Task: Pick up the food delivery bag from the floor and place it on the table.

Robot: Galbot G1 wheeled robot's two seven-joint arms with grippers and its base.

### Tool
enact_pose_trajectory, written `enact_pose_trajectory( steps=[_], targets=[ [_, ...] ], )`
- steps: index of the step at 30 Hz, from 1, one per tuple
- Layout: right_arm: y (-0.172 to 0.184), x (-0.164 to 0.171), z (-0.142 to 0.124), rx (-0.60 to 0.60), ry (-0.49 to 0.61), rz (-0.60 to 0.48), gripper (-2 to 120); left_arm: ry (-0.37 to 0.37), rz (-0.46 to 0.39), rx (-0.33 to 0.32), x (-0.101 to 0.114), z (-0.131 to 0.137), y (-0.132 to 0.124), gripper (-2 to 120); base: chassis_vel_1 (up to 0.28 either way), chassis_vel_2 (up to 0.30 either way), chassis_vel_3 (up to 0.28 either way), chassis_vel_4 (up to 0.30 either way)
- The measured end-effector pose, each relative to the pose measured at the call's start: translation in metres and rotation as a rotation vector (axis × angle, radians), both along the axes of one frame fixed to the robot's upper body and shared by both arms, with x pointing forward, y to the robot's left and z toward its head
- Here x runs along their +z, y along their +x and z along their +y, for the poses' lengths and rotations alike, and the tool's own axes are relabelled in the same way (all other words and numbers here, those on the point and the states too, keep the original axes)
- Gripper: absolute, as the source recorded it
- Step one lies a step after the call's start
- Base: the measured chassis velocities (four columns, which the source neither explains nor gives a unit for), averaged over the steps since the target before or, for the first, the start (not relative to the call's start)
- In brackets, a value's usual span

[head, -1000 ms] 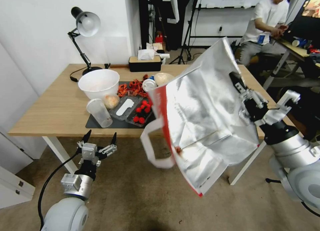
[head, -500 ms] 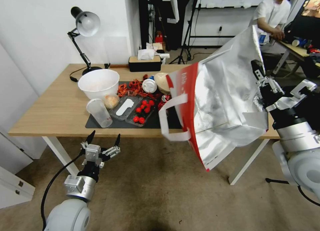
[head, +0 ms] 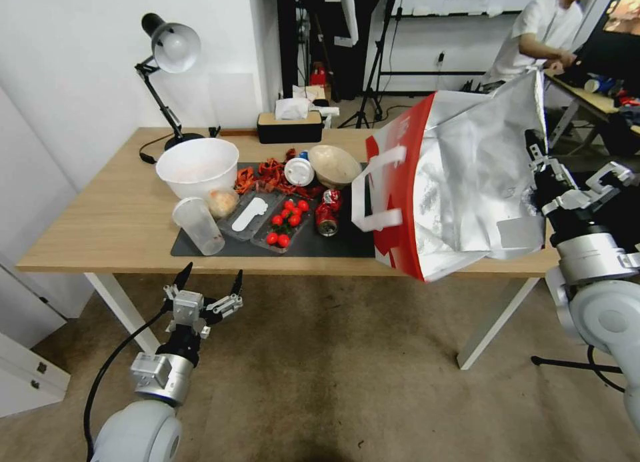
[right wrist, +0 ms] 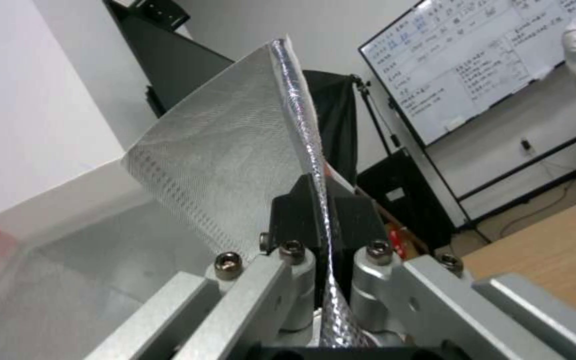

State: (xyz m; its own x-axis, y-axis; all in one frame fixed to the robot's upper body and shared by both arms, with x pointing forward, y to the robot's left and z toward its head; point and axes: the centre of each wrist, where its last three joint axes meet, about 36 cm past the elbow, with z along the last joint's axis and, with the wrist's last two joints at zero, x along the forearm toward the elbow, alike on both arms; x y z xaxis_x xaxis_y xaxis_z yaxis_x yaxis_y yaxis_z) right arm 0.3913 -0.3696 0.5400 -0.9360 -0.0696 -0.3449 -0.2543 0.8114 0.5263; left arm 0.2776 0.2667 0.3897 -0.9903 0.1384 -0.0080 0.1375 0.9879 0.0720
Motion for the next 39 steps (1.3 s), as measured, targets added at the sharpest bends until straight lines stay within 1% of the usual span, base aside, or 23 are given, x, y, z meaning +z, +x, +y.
enact_pose_trajectory(
  steps=[5, 6, 8, 9, 10, 11, 12, 13, 14, 15, 16, 18, 19, 20, 21, 24, 25, 28, 29, 32, 39],
  targets=[
    [0.006, -0.003, -0.007, -0.007, -0.018, 0.012, 0, 0.000, 0.004, -0.002, -0.001, 0.000, 0.001, 100, 0.000, 0.000, 0.000, 0.000],
    [0.008, -0.003, -0.009, -0.007, -0.025, 0.015, 2, 0.000, 0.005, -0.003, -0.001, -0.001, 0.001, 100, 0.000, 0.000, 0.000, 0.000],
    [0.012, -0.004, -0.012, -0.009, -0.033, 0.019, 12, 0.001, 0.006, -0.004, -0.002, -0.001, 0.001, 100, 0.000, 0.000, 0.000, 0.000],
    [0.012, -0.004, -0.012, -0.009, -0.033, 0.019, 12, 0.001, 0.006, -0.004, -0.002, -0.001, 0.001, 100, 0.000, 0.000, 0.000, 0.000],
    [0.014, -0.004, -0.012, -0.011, -0.035, 0.020, 16, 0.001, 0.007, -0.004, -0.002, -0.001, 0.001, 100, 0.000, 0.000, 0.000, 0.000],
    [0.016, -0.005, -0.014, -0.016, -0.037, 0.021, 22, 0.001, 0.006, -0.005, -0.002, -0.001, 0.001, 100, 0.000, 0.000, 0.000, 0.000],
    [0.018, -0.005, -0.015, -0.018, -0.038, 0.021, 25, 0.002, 0.006, -0.005, -0.002, -0.001, 0.001, 100, 0.000, 0.000, 0.000, 0.000],
    [0.018, -0.005, -0.015, -0.018, -0.038, 0.021, 25, 0.002, 0.006, -0.005, -0.002, -0.001, 0.001, 100, 0.000, 0.000, 0.000, 0.000],
    [0.019, -0.005, -0.016, -0.021, -0.040, 0.021, 28, 0.002, 0.006, -0.005, -0.002, -0.001, 0.001, 100, 0.000, 0.000, 0.000, 0.000],
    [0.022, -0.005, -0.018, -0.025, -0.041, 0.023, 35, 0.002, 0.006, -0.005, -0.002, 0.000, 0.001, 100, 0.000, 0.000, 0.000, 0.000],
    [0.022, -0.005, -0.018, -0.025, -0.041, 0.023, 35, 0.002, 0.006, -0.005, -0.002, 0.000, 0.001, 100, 0.000, 0.000, 0.000, 0.000],
    [0.024, -0.007, -0.020, -0.029, -0.047, 0.028, 45, 0.002, 0.008, -0.004, -0.003, 0.000, 0.001, 100, 0.000, 0.000, 0.000, 0.000],
    [0.024, -0.007, -0.021, -0.029, -0.049, 0.028, 52, 0.002, 0.009, -0.002, -0.004, 0.000, 0.001, 100, 0.000, 0.000, 0.000, 0.000],
    [0.024, -0.007, -0.021, -0.029, -0.049, 0.028, 52, 0.002, 0.009, -0.002, -0.004, 0.000, 0.001, 100, 0.000, 0.000, 0.000, 0.000],
    [0.025, -0.008, -0.021, -0.028, -0.051, 0.028, 55, 0.002, 0.008, -0.002, -0.004, 0.000, 0.001, 100, 0.000, 0.000, 0.000, 0.000],
    [0.028, -0.008, -0.024, -0.021, -0.068, 0.021, 71, 0.001, 0.007, 0.000, -0.004, -0.001, 0.001, 100, 0.000, 0.000, 0.000, 0.000],
    [0.028, -0.008, -0.024, -0.021, -0.068, 0.021, 71, 0.001, 0.007, 0.000, -0.004, -0.001, 0.001, 100, 0.000, 0.000, 0.000, 0.000],
    [0.033, -0.007, -0.029, -0.013, -0.093, 0.003, 84, 0.001, 0.009, 0.000, -0.004, -0.002, 0.001, 100, 0.000, 0.000, 0.000, 0.000],
    [0.033, -0.007, -0.029, -0.013, -0.093, 0.003, 84, 0.001, 0.009, 0.000, -0.004, -0.002, 0.001, 100, 0.000, 0.000, 0.000, 0.000],
    [0.035, -0.003, -0.030, -0.007, -0.103, -0.008, 98, 0.002, 0.012, 0.001, -0.005, -0.003, -0.001, 100, 0.000, 0.000, 0.000, 0.000],
    [0.033, -0.004, -0.030, 0.005, -0.112, -0.010, 100, 0.003, 0.008, 0.004, -0.005, -0.002, 0.000, 100, 0.000, 0.000, 0.000, 0.000]
  ],
)
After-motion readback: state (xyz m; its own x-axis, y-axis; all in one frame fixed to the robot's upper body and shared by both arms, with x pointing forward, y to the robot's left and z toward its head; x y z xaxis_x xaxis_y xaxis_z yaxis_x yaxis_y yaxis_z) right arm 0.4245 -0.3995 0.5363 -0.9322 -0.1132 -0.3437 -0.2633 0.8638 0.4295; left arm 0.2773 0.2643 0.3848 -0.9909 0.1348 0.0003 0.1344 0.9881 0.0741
